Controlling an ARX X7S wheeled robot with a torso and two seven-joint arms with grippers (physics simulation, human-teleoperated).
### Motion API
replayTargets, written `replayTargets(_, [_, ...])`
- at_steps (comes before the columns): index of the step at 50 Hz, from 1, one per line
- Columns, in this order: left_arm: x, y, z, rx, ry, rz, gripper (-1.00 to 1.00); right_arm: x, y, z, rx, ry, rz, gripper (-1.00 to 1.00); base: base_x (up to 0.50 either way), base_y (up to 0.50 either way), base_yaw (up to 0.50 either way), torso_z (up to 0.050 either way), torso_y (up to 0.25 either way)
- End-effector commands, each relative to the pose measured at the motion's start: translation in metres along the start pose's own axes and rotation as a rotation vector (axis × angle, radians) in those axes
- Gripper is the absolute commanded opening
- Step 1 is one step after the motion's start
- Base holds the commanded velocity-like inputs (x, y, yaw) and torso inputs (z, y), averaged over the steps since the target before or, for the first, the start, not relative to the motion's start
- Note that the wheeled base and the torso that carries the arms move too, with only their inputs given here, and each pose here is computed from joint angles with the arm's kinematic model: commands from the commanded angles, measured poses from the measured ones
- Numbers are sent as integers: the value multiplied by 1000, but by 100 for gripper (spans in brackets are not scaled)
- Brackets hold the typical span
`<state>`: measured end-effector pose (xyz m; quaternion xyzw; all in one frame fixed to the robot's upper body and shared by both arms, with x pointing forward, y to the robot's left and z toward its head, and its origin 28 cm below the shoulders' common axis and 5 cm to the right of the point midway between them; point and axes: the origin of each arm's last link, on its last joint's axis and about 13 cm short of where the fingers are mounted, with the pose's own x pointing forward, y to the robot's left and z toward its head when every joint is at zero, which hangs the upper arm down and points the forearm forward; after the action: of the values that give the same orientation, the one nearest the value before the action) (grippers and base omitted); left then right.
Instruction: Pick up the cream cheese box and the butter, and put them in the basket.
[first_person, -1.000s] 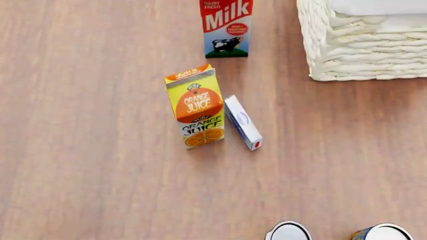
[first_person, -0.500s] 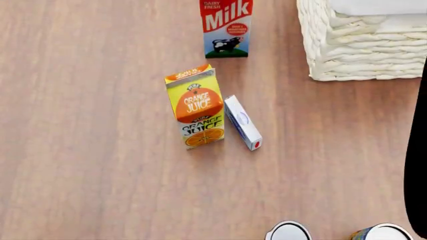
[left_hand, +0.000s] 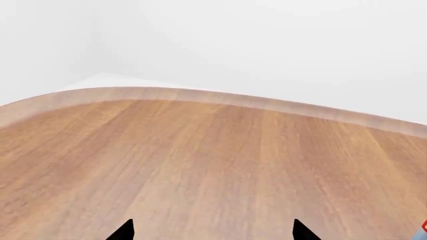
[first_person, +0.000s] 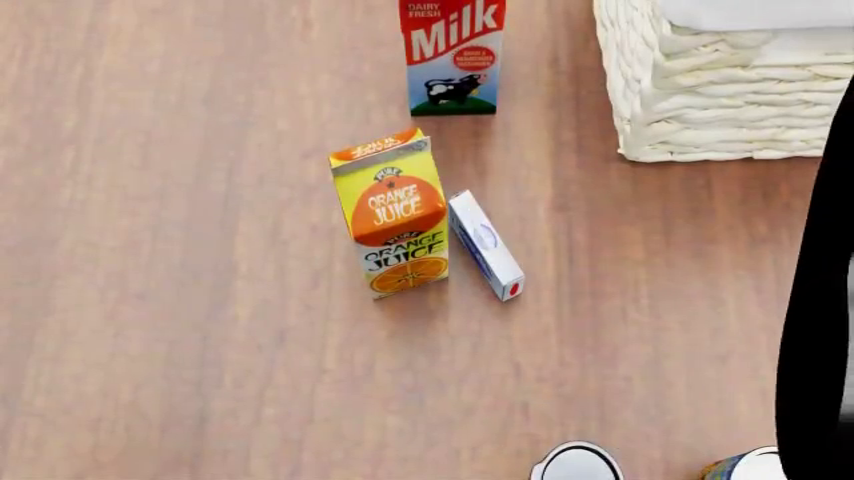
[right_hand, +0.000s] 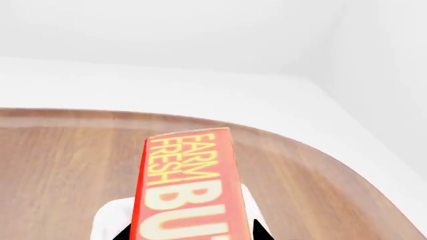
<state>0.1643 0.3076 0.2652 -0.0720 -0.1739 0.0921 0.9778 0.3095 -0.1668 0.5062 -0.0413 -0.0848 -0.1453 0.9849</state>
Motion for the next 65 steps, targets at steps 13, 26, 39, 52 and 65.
replayTargets(13, [0, 0, 0, 0, -1, 1, 100, -5, 6, -18, -29, -15, 32, -100, 0, 0, 0, 0, 2])
replayTargets(26, [0, 1, 0, -1, -1, 2, 100, 1, 6, -36, -18, 26, 26, -100, 0, 0, 0, 1, 2])
replayTargets(39, [0, 1, 0, 1, 0, 1, 100, 8, 2, -50, -7, 63, -3, -100, 0, 0, 0, 1, 2])
replayTargets(52, [0, 0, 0, 1, -1, 1, 100, 14, 8, -63, -23, 89, 15, -100, 0, 0, 0, 0, 2])
replayTargets(65, [-1, 2, 1, -1, -5, 5, 100, 32, 16, -60, -34, 120, 26, -100, 0, 0, 0, 1, 2])
